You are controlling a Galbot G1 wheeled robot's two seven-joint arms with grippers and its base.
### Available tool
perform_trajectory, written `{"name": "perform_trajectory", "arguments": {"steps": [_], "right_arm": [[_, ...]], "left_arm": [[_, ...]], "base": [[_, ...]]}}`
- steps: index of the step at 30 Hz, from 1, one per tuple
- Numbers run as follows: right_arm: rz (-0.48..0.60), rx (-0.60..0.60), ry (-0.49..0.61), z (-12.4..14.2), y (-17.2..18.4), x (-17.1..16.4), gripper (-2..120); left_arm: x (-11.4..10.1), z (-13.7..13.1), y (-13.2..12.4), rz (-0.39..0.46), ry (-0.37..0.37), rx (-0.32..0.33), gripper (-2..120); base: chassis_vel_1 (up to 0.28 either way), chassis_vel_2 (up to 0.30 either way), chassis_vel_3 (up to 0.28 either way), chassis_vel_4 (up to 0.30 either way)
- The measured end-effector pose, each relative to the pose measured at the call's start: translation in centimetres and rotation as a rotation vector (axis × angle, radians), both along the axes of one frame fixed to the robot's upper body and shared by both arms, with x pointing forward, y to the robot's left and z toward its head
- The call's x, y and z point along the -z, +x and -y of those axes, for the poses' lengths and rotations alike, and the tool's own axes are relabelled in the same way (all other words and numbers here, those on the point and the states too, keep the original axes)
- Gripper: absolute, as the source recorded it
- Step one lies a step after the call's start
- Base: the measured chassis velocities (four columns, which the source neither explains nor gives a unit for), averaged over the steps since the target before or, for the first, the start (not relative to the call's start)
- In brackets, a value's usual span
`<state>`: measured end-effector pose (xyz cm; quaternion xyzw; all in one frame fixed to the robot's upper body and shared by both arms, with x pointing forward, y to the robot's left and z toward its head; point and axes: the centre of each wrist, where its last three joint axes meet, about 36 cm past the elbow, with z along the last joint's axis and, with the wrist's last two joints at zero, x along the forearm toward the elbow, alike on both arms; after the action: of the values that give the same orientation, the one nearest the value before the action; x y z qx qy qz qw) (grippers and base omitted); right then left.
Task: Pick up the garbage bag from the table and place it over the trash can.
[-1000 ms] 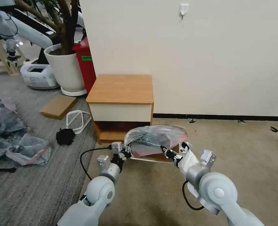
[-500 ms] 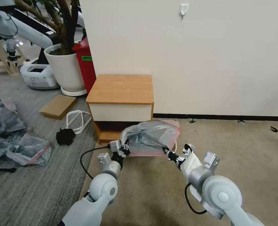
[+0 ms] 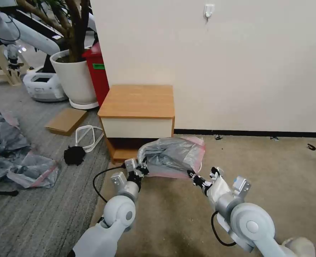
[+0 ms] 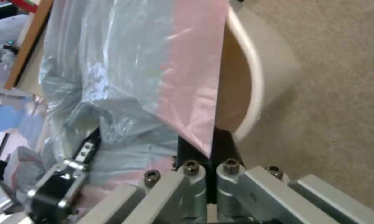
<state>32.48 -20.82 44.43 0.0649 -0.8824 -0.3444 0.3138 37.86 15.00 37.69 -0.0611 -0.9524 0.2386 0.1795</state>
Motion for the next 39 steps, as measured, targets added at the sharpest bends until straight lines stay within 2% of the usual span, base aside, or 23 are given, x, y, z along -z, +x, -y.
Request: {"name": "perform_trajectory", "arguments": {"steps": [6, 14, 22, 28, 39], "right_arm": [[-0.001, 0.013, -0.006, 0.0, -0.1, 0.4, 0], [0.005, 0.003, 0.007, -0.5, -0.6, -0.1, 0], [0.004, 0.002, 0.007, -0.6, -0.7, -0.2, 0], [-0.005, 0.01, -0.001, -0.4, -0.8, 0.2, 0], [-0.01, 0.051, -0.031, 0.4, 0.0, 1.5, 0]], "left_arm": [[-0.3, 0.1, 0.0, -0.007, -0.013, -0.009, 3], [0.8, 0.6, 0.3, 0.003, 0.029, -0.027, 3], [0.9, 1.4, 0.6, -0.006, 0.028, -0.059, 3], [0.0, 1.7, 1.2, -0.037, -0.015, -0.101, 3], [-1.4, 1.6, 1.0, -0.066, -0.085, -0.101, 3]], "base": [[0.0, 0.0, 0.0, 0.0], [0.0, 0.0, 0.0, 0.0], [0.0, 0.0, 0.0, 0.0], [0.0, 0.0, 0.0, 0.0], [0.0, 0.0, 0.0, 0.0]]}}
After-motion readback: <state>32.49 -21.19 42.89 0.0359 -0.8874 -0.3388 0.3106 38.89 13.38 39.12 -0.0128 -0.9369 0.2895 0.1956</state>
